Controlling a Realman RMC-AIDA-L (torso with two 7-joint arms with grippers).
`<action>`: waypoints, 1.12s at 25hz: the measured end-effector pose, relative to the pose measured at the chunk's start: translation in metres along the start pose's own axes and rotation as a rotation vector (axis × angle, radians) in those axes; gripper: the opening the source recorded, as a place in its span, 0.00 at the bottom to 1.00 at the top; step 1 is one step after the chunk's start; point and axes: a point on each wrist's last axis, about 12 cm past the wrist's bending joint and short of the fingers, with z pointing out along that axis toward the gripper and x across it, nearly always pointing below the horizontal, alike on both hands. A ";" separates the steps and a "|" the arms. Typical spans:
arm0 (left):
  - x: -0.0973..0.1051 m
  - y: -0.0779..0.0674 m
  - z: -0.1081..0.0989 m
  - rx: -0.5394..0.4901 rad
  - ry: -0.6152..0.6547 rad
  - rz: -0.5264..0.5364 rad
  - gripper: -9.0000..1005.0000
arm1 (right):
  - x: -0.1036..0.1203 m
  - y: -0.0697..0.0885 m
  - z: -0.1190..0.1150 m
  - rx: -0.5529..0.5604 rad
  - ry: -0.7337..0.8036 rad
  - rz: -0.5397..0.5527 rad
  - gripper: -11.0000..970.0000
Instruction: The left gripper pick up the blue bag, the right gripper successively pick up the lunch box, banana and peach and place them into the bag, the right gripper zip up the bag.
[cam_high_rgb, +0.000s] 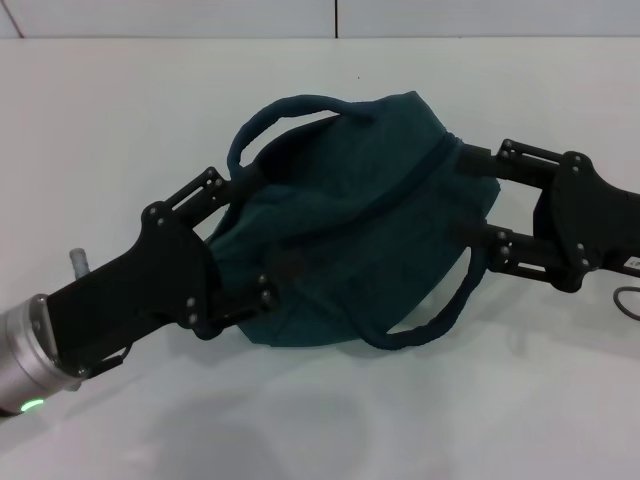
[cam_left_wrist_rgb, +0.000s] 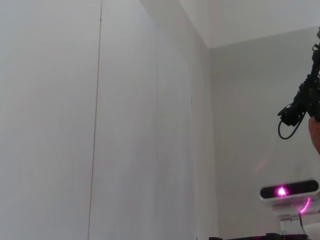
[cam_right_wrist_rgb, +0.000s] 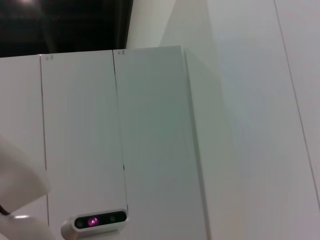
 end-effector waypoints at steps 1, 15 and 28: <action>0.000 0.000 0.000 0.000 -0.001 0.001 0.83 | 0.000 0.000 0.001 0.001 -0.001 0.000 0.69; -0.001 -0.004 -0.001 0.042 -0.001 -0.010 0.83 | 0.001 0.006 -0.002 -0.049 0.017 -0.014 0.69; 0.000 -0.005 -0.005 0.103 0.052 -0.002 0.83 | 0.000 0.009 -0.008 -0.093 0.035 -0.009 0.69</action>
